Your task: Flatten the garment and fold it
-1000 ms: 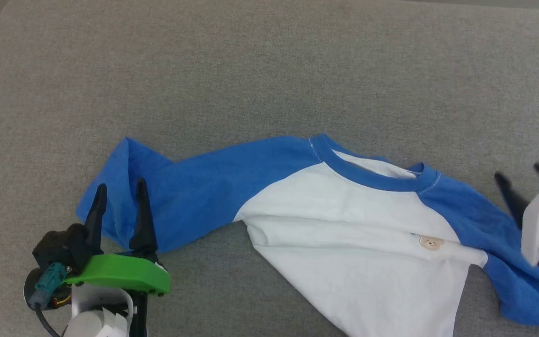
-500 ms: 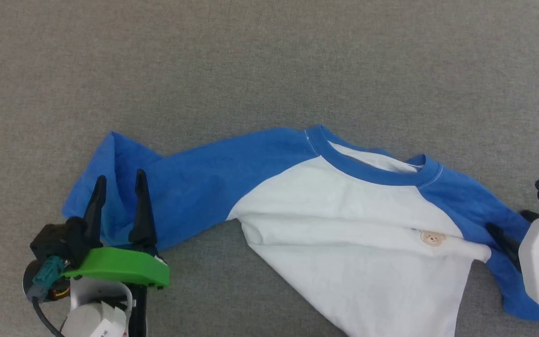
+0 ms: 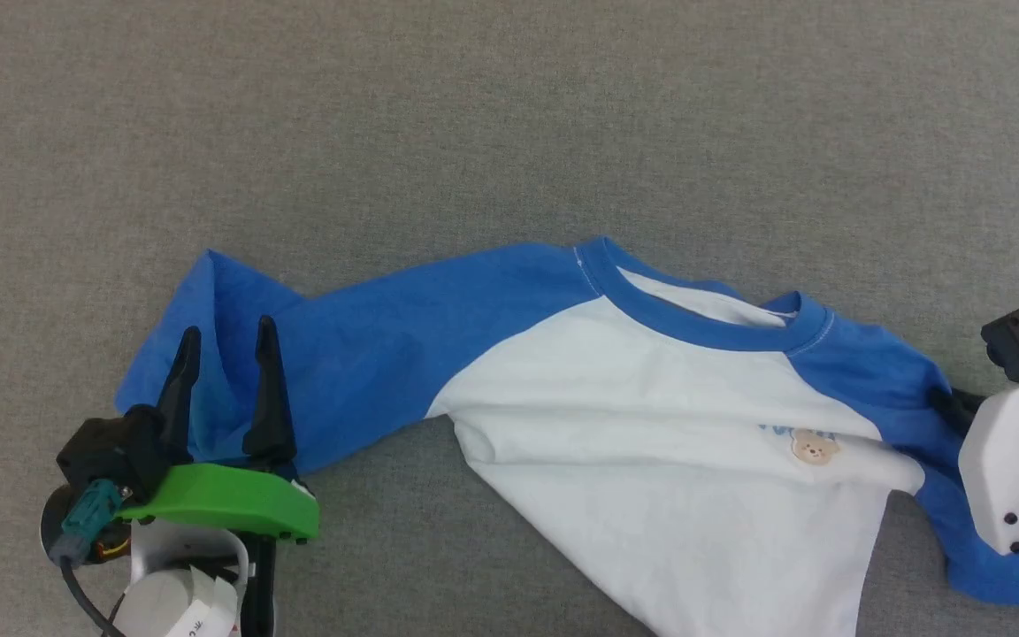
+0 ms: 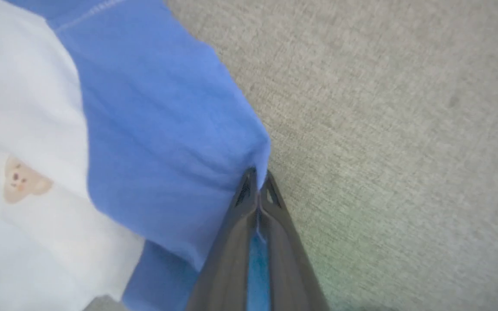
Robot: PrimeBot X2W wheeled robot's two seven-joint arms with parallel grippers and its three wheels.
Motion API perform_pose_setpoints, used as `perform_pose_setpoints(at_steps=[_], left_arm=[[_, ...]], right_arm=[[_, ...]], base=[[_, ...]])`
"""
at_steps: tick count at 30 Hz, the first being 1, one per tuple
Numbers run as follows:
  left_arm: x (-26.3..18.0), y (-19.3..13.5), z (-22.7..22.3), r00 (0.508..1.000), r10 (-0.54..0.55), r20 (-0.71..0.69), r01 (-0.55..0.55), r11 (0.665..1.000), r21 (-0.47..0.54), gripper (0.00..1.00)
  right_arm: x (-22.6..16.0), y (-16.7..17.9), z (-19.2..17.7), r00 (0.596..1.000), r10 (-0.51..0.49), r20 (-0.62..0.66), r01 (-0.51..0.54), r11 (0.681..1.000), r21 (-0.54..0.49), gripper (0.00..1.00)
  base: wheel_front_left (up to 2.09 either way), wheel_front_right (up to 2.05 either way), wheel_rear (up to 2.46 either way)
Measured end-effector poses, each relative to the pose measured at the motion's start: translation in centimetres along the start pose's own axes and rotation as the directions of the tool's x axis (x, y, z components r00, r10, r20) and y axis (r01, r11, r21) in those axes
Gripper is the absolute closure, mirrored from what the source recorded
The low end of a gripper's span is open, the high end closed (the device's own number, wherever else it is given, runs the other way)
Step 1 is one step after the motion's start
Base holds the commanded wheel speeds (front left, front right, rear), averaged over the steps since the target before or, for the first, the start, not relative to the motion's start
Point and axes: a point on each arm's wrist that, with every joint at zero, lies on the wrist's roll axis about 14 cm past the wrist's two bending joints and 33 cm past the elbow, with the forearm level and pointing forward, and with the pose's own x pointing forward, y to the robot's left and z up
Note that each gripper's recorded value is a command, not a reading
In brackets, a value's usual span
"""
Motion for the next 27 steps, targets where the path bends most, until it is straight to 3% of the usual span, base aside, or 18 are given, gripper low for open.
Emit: perform_pose_setpoints(at_steps=[5,10,13,16,19,21,27], left_arm=[[-0.1,-0.3,1.4,0.999,-0.022,0.035,0.022,1.000,0.011,0.00],[-0.3,-1.2,2.9,0.996,-0.050,0.076,0.050,0.999,0.006,0.00],[-0.5,-2.3,3.1,0.993,-0.099,0.068,0.098,0.995,0.020,0.00],[-0.4,-3.7,3.3,0.982,-0.185,0.047,0.181,0.980,0.082,0.00],[0.5,-6.0,3.8,0.949,-0.314,0.011,0.306,0.934,0.183,0.00],[1.3,-7.7,3.7,0.914,-0.402,-0.043,0.399,0.880,0.256,0.00],[3.8,-10.5,0.8,0.830,-0.499,-0.250,0.558,0.738,0.379,0.00]], right_arm=[[-1.5,-1.4,3.4,0.976,-0.084,0.201,0.097,0.994,-0.057,1.00],[-5.0,-4.1,7.2,0.889,-0.199,0.413,0.254,0.964,-0.084,1.00],[-6.3,-4.4,7.9,0.853,-0.229,0.468,0.295,0.953,-0.072,1.00],[-6.7,-4.0,7.9,0.844,-0.236,0.481,0.299,0.953,-0.057,1.00],[-6.5,-3.7,7.5,0.849,-0.233,0.474,0.289,0.956,-0.048,1.00],[-6.0,-3.5,7.3,0.855,-0.227,0.466,0.282,0.958,-0.050,1.00],[-4.2,-3.0,6.9,0.878,-0.201,0.435,0.252,0.966,-0.061,1.00]], base=[[0.00,0.00,0.00],[0.00,0.00,0.00],[0.00,0.00,0.00],[0.00,0.00,0.00],[0.00,0.00,0.00],[0.00,0.00,0.00],[0.00,0.00,0.00]])
